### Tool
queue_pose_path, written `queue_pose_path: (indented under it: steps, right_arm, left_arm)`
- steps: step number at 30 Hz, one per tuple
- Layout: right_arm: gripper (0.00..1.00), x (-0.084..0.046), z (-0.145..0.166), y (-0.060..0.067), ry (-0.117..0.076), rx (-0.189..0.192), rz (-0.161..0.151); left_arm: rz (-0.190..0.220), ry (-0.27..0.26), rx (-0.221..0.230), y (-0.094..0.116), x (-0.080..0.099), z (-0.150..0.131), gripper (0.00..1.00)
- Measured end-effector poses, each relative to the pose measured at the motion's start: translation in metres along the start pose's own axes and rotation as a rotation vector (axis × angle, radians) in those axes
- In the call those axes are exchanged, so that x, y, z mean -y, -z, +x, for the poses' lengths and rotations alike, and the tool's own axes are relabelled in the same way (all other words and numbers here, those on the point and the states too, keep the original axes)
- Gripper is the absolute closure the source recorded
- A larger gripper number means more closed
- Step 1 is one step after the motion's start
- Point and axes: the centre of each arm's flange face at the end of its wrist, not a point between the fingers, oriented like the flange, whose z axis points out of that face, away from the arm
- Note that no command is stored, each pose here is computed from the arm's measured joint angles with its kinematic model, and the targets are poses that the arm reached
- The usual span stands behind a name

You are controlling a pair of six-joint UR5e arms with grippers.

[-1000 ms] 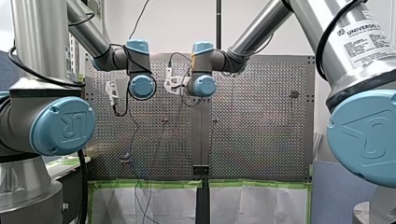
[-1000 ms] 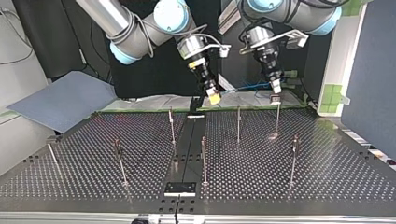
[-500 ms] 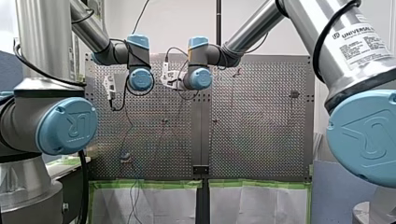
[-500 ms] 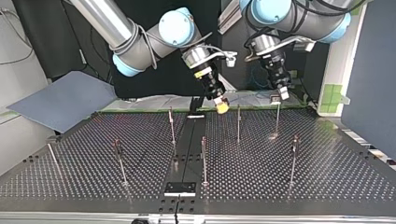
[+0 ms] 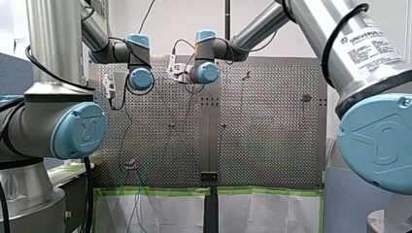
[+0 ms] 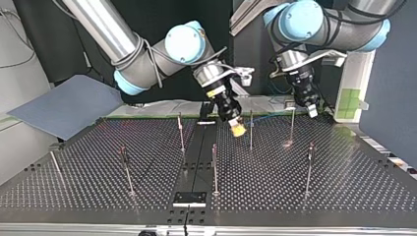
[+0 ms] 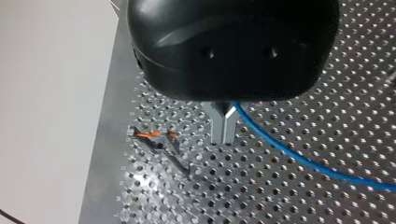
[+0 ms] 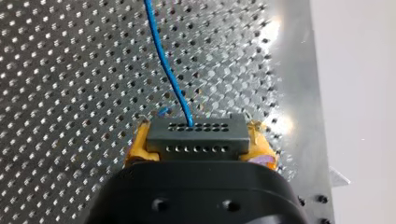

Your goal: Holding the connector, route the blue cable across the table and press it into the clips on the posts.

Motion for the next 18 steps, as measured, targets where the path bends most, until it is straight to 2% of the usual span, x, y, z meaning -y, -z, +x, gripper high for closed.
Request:
queue_pose_path:
  steps: [4,6,9,13,18]
  right_arm:
    - [1.0,0.003,0.003,-0.009,-0.002,-0.008,0.012]
    - [1.0,0.004,0.006,-0.013,-0.003,-0.016,0.015]
    - [1.0,0.005,0.011,-0.016,-0.011,-0.026,0.019]
    - [1.0,0.004,0.014,-0.022,-0.022,-0.035,0.022]
    - [1.0,0.002,0.007,-0.032,-0.032,-0.027,0.023]
  left_arm:
    - [0.032,0.015,0.015,-0.008,0.005,-0.008,1.0]
    - [0.035,0.019,0.019,-0.012,0.007,-0.011,1.0]
    - [0.032,0.026,0.026,-0.018,0.007,-0.017,1.0]
    - [0.005,0.029,0.043,-0.027,0.007,-0.026,1.0]
    - [0.002,0.034,0.052,-0.038,0.009,-0.031,1.0]
